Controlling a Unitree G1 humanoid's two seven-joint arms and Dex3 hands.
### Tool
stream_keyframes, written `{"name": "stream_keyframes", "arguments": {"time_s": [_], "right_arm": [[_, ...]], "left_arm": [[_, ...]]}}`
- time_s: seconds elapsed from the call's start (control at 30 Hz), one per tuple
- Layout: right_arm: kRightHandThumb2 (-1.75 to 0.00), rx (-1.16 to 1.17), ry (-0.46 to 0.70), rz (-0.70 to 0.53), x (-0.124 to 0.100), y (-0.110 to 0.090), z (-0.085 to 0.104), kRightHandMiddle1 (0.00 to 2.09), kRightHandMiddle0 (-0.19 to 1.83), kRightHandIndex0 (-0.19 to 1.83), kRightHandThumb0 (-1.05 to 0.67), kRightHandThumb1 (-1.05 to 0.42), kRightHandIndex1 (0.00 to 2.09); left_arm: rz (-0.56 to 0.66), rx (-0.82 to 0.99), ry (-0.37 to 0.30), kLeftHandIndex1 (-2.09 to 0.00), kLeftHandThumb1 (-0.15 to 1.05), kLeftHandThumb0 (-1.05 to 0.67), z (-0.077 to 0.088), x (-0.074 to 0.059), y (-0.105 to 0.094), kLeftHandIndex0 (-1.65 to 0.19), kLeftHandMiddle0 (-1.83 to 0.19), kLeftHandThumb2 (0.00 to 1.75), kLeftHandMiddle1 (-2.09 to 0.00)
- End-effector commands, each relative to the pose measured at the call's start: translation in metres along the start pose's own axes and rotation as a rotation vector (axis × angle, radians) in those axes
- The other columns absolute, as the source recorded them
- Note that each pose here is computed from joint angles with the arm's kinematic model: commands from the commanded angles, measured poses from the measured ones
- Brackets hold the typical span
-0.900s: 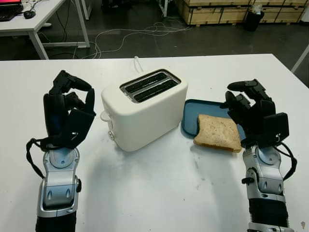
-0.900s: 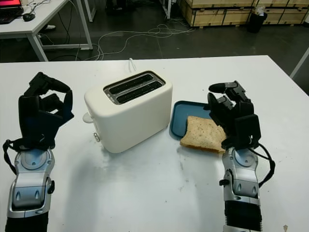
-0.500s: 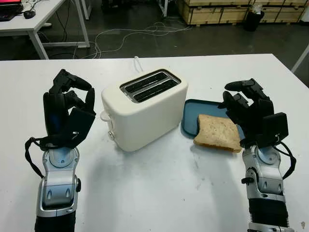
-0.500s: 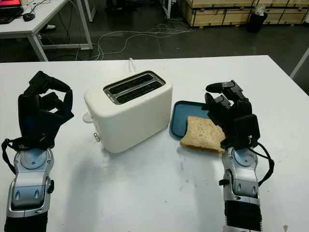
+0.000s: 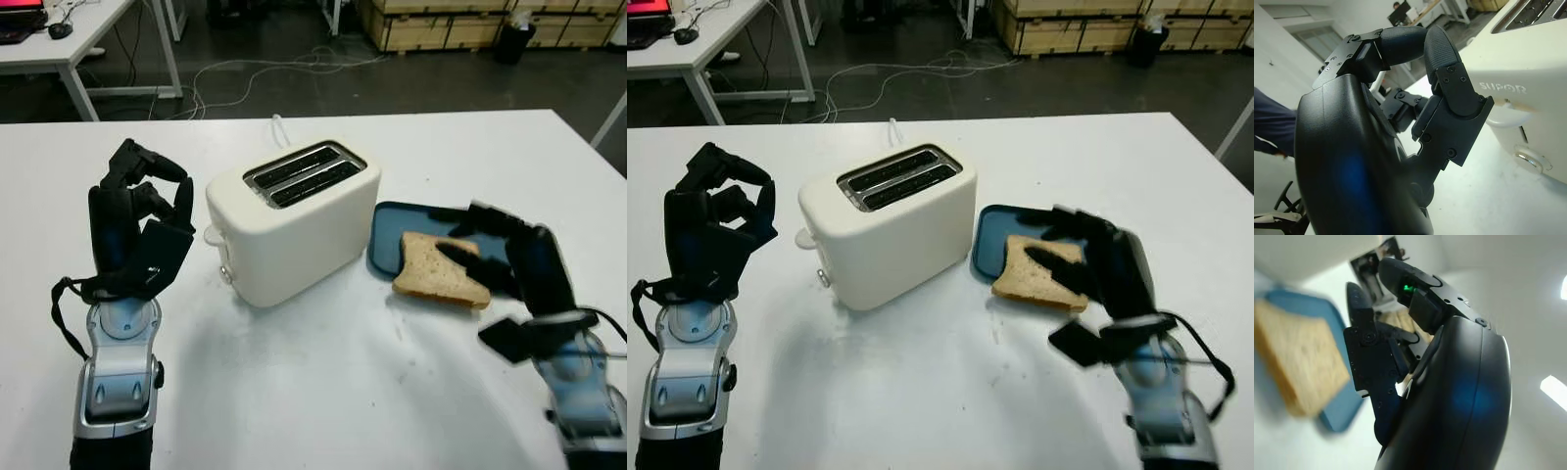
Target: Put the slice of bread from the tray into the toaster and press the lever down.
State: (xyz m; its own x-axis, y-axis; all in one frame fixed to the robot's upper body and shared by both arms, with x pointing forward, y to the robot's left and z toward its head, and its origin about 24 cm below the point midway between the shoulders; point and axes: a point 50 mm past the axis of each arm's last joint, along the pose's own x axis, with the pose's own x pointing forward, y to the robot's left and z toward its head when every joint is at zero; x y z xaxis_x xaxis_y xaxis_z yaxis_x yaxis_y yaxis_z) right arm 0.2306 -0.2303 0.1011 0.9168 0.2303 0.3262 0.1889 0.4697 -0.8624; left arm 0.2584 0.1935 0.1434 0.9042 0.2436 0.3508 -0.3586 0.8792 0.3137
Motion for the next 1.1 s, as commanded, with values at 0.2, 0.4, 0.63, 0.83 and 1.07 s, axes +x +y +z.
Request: {"name": "stream_keyframes", "arguments": {"time_s": [0.2,0.4,0.63,0.83,1.07], "right_arm": [[0.0,-0.224,-0.039,0.09,-0.012,0.003,-0.001,0.0,0.94,0.94,-0.5,-0.74,0.26],[0.0,-0.309,-0.029,0.146,-0.015,0.014,-0.004,0.0,0.74,0.77,-0.51,-0.72,0.01],[0.0,-0.376,0.001,0.224,-0.014,0.028,-0.006,0.0,0.55,0.51,-0.5,-0.72,0.0],[0.0,-0.464,0.014,0.276,-0.014,0.041,-0.011,0.0,0.51,0.45,-0.49,-0.71,0.0],[0.0,-0.534,0.023,0.271,-0.014,0.055,-0.018,0.01,0.52,0.5,-0.36,-0.71,0.02]], "left_arm": [[0.013,0.008,-0.027,-1.75,0.65,-0.11,0.006,0.004,0.001,-0.57,-0.94,1.04,-1.75],[0.016,-0.005,-0.034,-1.75,0.66,-0.09,0.006,0.005,0.001,-0.57,-0.93,1.03,-1.75],[0.016,0.005,-0.035,-1.75,0.66,-0.09,0.007,0.005,0.001,-0.58,-0.95,1.03,-1.75],[0.016,-0.001,-0.039,-1.75,0.66,-0.09,0.007,0.004,0.001,-0.57,-0.95,1.02,-1.75],[0.013,-0.01,-0.044,-1.75,0.65,-0.12,0.007,0.004,0.002,-0.58,-0.96,1.04,-1.75]]}}
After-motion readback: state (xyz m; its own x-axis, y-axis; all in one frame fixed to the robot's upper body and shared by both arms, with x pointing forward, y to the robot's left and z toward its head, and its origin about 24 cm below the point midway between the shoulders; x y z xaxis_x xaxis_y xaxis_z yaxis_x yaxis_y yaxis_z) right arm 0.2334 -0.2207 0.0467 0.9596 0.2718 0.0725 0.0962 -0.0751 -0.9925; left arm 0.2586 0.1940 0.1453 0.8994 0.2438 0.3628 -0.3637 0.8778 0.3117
